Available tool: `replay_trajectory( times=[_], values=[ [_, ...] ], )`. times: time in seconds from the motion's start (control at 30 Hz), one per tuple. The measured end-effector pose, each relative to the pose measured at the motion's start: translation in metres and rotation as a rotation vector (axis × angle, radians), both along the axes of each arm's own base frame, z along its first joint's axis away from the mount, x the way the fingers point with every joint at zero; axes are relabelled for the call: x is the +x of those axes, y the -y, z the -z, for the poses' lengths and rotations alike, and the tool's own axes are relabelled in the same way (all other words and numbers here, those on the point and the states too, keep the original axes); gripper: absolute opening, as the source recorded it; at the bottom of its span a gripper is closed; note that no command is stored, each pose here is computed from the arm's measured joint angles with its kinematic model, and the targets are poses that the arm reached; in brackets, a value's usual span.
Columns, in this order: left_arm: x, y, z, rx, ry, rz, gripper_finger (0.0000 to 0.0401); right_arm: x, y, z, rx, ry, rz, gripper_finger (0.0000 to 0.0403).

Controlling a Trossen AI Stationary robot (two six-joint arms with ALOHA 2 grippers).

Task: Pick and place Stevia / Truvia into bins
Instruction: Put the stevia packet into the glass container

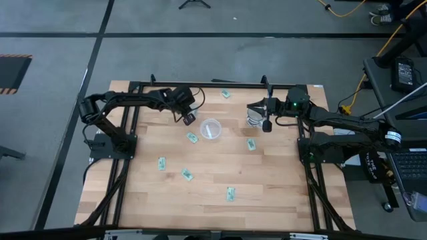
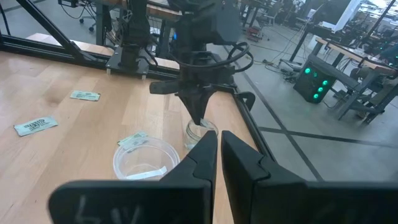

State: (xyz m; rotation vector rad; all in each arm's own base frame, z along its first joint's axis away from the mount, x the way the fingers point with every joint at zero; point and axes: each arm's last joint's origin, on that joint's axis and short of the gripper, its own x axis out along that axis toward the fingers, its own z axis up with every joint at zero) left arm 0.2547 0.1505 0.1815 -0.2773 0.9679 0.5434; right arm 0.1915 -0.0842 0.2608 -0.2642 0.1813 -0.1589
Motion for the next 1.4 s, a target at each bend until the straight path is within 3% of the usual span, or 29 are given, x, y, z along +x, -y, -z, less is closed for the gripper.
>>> replay_trajectory(
  times=[0.43,0.8,1.4],
  values=[
    [-0.001,-0.003,0.001,0.014,0.005,0.005,0.0004,0.000,0.000,0.000,0.000,0.000,0.000,0.0028],
    [0.007,-0.010,0.030,-0.010,-0.065,0.000,0.0004,0.002,0.001,0.003,0.009,-0.013,0.000,0.0028],
    [0.007,-0.011,0.026,0.008,-0.053,-0.006,0.0014,0.014,0.007,0.015,-0.003,-0.048,-0.004,0.0028]
  ],
)
